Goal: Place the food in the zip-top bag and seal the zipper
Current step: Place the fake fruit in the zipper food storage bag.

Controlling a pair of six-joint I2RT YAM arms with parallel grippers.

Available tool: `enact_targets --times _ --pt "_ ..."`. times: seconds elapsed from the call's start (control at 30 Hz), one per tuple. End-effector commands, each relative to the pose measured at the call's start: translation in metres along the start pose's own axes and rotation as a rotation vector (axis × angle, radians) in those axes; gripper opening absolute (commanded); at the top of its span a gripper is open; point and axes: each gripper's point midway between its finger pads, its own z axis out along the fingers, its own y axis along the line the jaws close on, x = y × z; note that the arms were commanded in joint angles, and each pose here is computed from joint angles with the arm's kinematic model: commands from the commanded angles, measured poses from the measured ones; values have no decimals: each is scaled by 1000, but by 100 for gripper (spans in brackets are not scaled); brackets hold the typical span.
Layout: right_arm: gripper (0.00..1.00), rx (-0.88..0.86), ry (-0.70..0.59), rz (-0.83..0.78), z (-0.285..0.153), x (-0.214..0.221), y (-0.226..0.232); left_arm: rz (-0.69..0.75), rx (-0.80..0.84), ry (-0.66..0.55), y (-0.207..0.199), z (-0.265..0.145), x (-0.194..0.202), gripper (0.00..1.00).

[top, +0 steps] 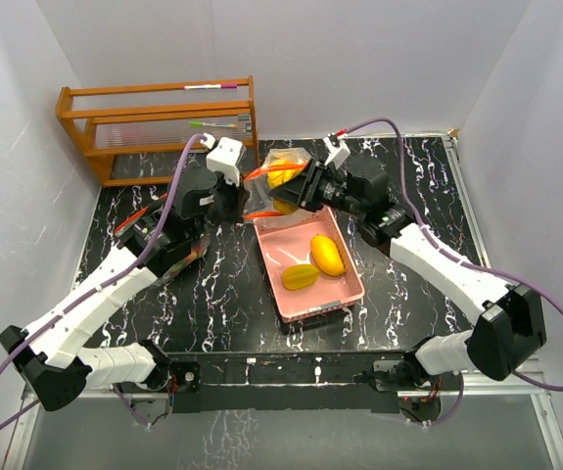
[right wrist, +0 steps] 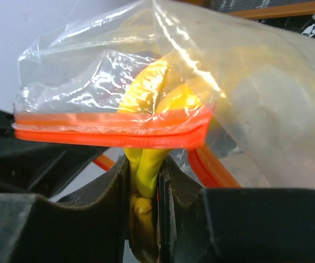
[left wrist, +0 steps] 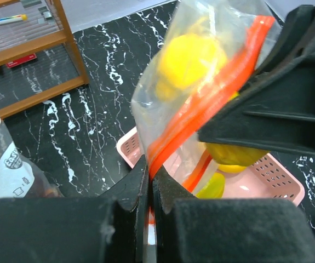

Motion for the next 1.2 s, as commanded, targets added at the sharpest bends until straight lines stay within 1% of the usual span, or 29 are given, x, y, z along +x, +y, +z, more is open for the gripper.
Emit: enact_targets --times 0.0,0.07,0.1,0.13,0.2,0.23,0.37,0.4,0.43,0.53,0.6,0.67,0.77,0.93,1.03,1.17 --pt "8 188 -118 -48 15 -25 3 -42 59 -57 -11 -3 -20 0" --pt "9 247 -98 -90 22 -16 0 -40 63 -56 -12 -2 -23 0" --pt "12 270 -76 -113 26 -10 -3 -36 63 -61 -12 -2 -26 0" --pt "18 289 -53 -126 30 -3 -6 -34 63 -67 -12 -3 -29 0" --pt "38 308 -17 -146 35 9 -10 -27 63 -76 -13 -2 -32 0" --pt "47 302 -6 -156 36 13 -9 -26 64 -78 -13 -2 -33 0" --pt "71 270 -9 -200 31 16 2 -18 60 -67 -13 2 -29 0" --pt "77 264 -14 -209 28 15 5 -16 58 -62 -12 2 -28 0" --pt "80 258 -21 -219 25 13 8 -14 57 -55 -12 3 -25 0" --pt "82 234 -44 -243 14 7 18 -5 31 -46 -7 5 -21 0" --pt "84 222 -49 -255 6 6 24 7 9 -39 -3 5 -19 0" --pt "85 227 -50 -272 -2 5 26 17 -13 -34 2 3 -18 0" --pt "85 253 -69 -294 -18 2 26 33 -53 -33 11 -2 -18 0" --pt "90 357 -145 -325 -52 -9 14 53 -107 -46 24 -14 -23 0" --pt "90 435 -104 -365 -65 -3 -2 67 -132 -62 29 -22 -32 0" --pt "88 536 26 -423 -76 23 -35 91 -175 -75 39 -32 -39 0"
